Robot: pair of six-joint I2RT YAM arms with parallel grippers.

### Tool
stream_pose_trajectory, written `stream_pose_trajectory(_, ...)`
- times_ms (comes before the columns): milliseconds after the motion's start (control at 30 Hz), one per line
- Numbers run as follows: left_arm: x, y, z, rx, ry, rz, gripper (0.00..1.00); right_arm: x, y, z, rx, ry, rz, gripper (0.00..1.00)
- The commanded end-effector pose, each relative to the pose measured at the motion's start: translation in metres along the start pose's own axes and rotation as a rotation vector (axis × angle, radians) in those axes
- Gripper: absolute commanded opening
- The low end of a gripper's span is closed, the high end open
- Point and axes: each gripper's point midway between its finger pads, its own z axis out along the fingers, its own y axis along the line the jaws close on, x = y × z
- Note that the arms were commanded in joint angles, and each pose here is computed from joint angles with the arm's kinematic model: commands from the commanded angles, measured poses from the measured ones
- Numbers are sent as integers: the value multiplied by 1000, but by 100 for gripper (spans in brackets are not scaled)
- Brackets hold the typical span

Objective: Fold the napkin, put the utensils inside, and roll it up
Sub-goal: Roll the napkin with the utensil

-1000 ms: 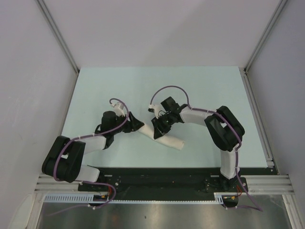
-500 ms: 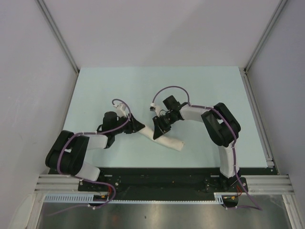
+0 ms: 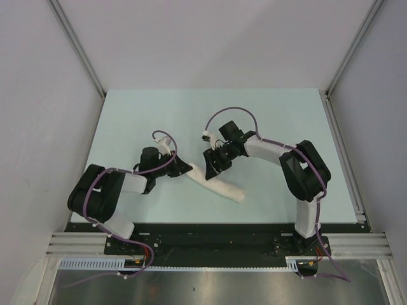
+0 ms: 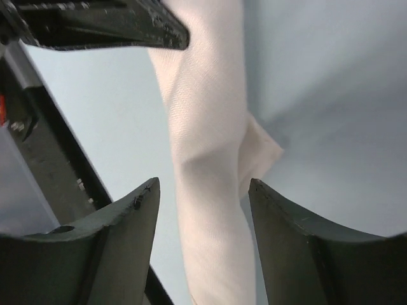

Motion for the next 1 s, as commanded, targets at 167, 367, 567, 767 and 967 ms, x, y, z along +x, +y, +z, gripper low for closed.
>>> stream_pose_trajectory(167, -23, -1, 13, -14, -26, -18, 1, -41, 29, -35, 423, -179, -325, 65)
stream_pose_trajectory(367, -25, 0, 15, -25, -24, -26, 1, -28, 31, -11, 549, -133, -428, 66)
stream_pose_trajectory(567, -27, 1, 17, -26, -24, -30, 1, -21, 20, 3, 622, -89, -479, 66)
stream_pose_trajectory(767, -30, -1, 18, -23, -28, -31, 1, -9, 13, 17, 601, -40, -479, 65)
stream_pose_trajectory(967, -35, -4, 20, -16, -36, -30, 1, 4, 1, 28, 600, 13, -468, 65)
